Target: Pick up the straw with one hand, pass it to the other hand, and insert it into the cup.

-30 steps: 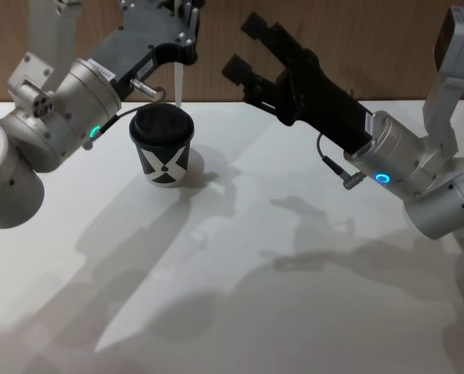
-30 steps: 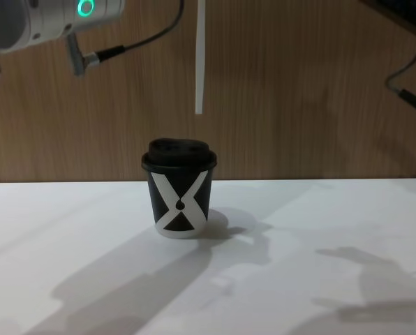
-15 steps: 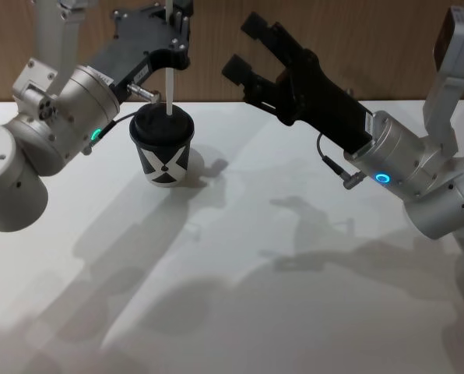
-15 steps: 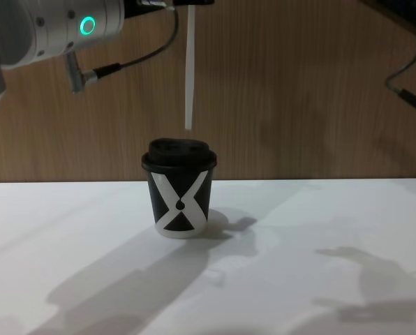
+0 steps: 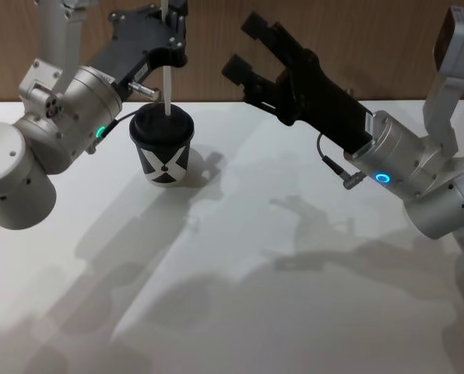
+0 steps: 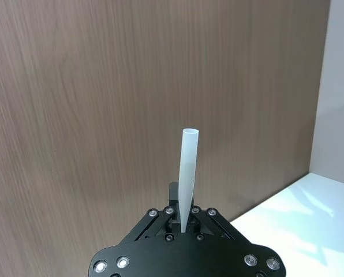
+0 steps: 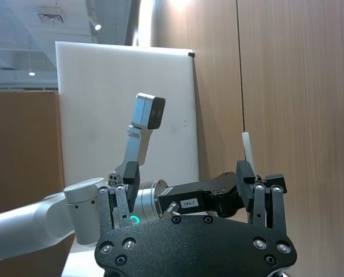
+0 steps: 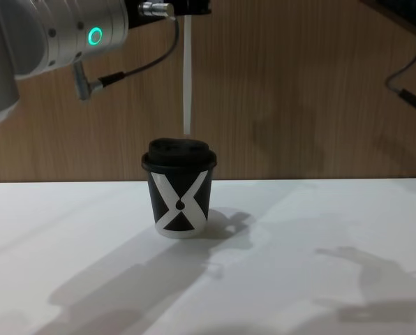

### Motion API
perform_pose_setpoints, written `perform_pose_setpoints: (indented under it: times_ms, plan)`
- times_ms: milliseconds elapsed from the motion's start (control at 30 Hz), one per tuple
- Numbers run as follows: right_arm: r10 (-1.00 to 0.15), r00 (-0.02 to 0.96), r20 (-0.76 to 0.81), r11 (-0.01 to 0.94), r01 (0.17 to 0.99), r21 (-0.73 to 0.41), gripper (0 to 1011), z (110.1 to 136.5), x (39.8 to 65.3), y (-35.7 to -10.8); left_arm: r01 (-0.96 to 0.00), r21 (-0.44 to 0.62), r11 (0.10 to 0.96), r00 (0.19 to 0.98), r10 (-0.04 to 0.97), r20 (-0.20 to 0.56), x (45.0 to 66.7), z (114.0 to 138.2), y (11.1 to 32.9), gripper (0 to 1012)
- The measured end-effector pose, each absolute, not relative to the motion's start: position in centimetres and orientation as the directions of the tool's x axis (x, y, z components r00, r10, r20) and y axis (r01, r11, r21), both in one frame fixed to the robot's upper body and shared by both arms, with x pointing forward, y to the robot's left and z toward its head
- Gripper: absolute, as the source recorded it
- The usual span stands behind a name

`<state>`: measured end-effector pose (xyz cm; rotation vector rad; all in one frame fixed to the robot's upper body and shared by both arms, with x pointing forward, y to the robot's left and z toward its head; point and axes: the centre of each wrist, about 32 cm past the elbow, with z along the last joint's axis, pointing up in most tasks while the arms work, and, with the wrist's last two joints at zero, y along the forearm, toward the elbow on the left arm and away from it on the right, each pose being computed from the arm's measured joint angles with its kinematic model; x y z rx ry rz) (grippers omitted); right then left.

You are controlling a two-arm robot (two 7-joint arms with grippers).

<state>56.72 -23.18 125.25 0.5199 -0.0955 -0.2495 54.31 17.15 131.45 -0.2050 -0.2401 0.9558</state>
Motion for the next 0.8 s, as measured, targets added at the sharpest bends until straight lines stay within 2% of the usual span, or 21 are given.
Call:
perform_pose_setpoints:
  times_ms: [800]
  plan:
    - [-0.26, 0.965, 0.027, 0.838, 0.211, 0.502, 1001, 125.25, 56.72, -23.18, -0.784, -0.269, 0.559, 0.557, 0.825, 0.094, 54.87, 131.31, 16.68, 2]
